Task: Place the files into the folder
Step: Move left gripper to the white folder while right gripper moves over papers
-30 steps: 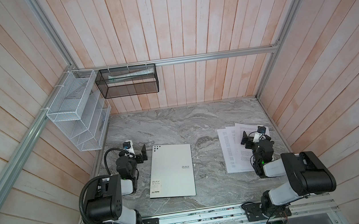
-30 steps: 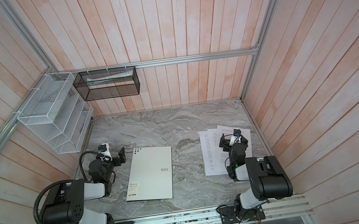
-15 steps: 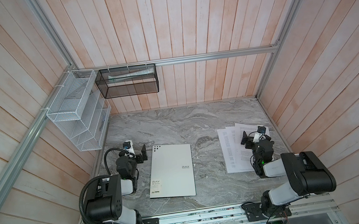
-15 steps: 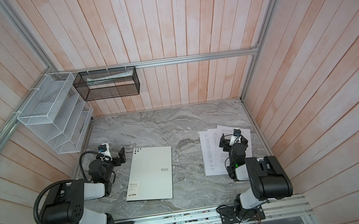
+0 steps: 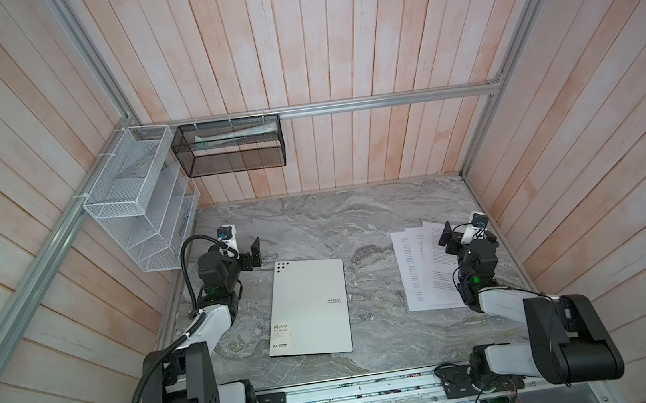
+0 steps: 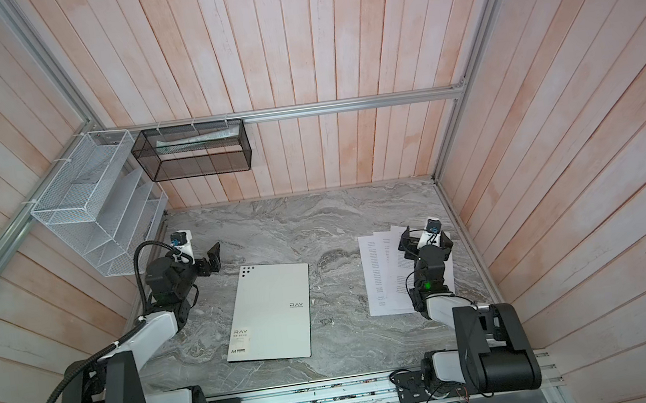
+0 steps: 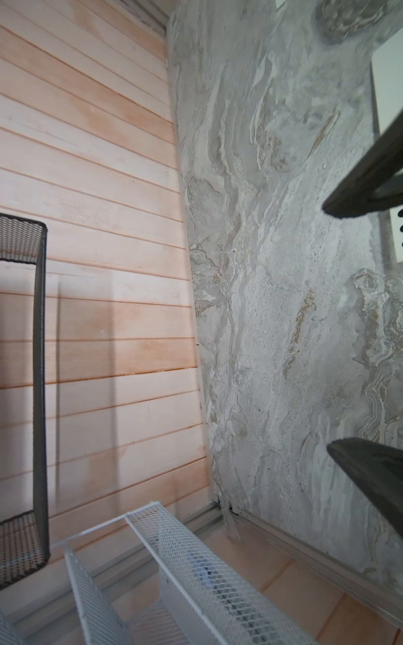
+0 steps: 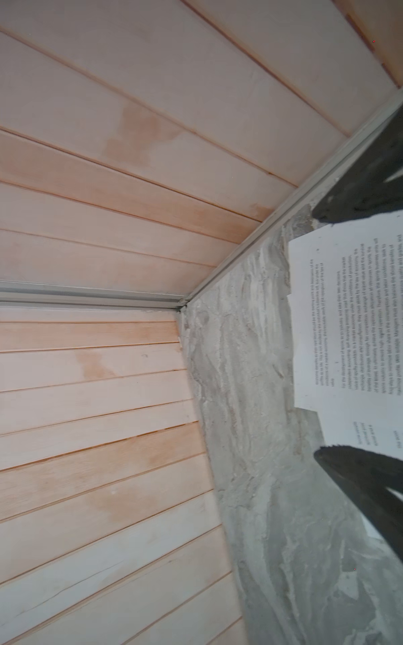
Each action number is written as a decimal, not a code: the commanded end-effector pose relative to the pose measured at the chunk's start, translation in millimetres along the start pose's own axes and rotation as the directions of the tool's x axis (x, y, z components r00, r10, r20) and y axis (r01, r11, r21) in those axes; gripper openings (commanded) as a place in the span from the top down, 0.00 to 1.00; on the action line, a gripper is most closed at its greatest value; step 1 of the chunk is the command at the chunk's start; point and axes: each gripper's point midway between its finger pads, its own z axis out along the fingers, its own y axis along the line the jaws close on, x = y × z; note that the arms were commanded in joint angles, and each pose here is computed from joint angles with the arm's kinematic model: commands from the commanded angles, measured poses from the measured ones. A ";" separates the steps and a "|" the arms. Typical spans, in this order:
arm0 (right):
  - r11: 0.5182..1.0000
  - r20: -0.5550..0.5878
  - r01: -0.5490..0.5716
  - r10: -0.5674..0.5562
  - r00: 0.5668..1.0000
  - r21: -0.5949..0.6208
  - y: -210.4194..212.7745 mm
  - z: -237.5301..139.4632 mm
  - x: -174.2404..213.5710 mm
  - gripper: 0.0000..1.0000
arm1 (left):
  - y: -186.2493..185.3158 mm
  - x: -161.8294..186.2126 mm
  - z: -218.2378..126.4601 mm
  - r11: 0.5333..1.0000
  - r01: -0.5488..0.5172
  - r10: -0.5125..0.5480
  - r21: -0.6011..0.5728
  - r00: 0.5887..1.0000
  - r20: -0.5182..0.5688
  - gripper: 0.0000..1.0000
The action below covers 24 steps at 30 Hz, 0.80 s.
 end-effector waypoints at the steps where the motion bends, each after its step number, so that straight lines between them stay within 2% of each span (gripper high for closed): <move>1: 0.983 -0.099 -0.131 0.144 0.985 0.128 -8.8 -2.9 -11.4 0.02 | -35.8 32.5 -23.6 0.971 -0.122 0.173 0.204 0.953 -0.251 0.00; 2: 0.977 -0.148 -0.175 0.192 0.970 0.122 -3.5 -3.9 -16.2 0.02 | -45.9 35.0 -33.5 0.947 -0.182 0.257 0.265 0.923 -0.285 0.00; 4: 0.979 -0.263 -0.202 0.198 0.944 0.012 22.0 -12.0 -19.5 0.02 | -65.8 43.5 -54.6 0.868 -0.301 0.437 0.395 0.841 -0.319 0.00; 6: 0.969 -0.333 -0.230 0.188 0.924 -0.092 45.6 -29.0 -23.2 0.02 | -80.6 60.4 -75.3 0.774 -0.397 0.595 0.494 0.724 -0.349 0.00; 8: 0.947 -0.353 -0.280 0.211 0.912 -0.157 63.3 -50.4 -19.0 0.02 | -94.3 86.7 -101.5 0.654 -0.461 0.737 0.600 0.566 -0.369 0.00; 11: 0.925 -0.423 -0.305 0.189 0.886 -0.225 87.5 -77.1 -5.1 0.02 | -111.2 128.1 -146.9 0.480 -0.468 0.872 0.742 0.342 -0.349 0.01; 13: 0.924 -0.467 -0.297 0.159 0.870 -0.240 97.9 -91.3 3.9 0.02 | -118.6 147.7 -170.6 0.404 -0.461 0.914 0.790 0.248 -0.322 0.02; 14: 0.926 -0.482 -0.292 0.148 0.864 -0.238 101.0 -97.6 7.3 0.02 | -122.3 154.1 -180.0 0.378 -0.461 0.925 0.803 0.222 -0.308 0.02; 17: 0.919 -0.514 -0.297 0.129 0.848 -0.260 113.2 -113.1 15.7 0.02 | -134.8 171.2 -203.2 0.330 -0.428 0.943 0.841 0.186 -0.276 0.02; 19: 0.913 -0.534 -0.300 0.114 0.838 -0.277 120.4 -119.7 19.1 0.02 | -141.4 177.7 -212.5 0.321 -0.392 0.945 0.862 0.189 -0.266 0.02; 22: 0.915 -0.549 -0.286 0.089 0.831 -0.284 126.1 -125.5 20.9 0.02 | -149.4 182.6 -217.4 0.330 -0.349 0.938 0.877 0.222 -0.265 0.02; 24: 0.913 -0.558 -0.283 0.077 0.827 -0.294 129.6 -129.0 21.8 0.02 | -147.7 192.7 -220.2 0.313 -0.339 0.946 0.887 0.199 -0.257 0.02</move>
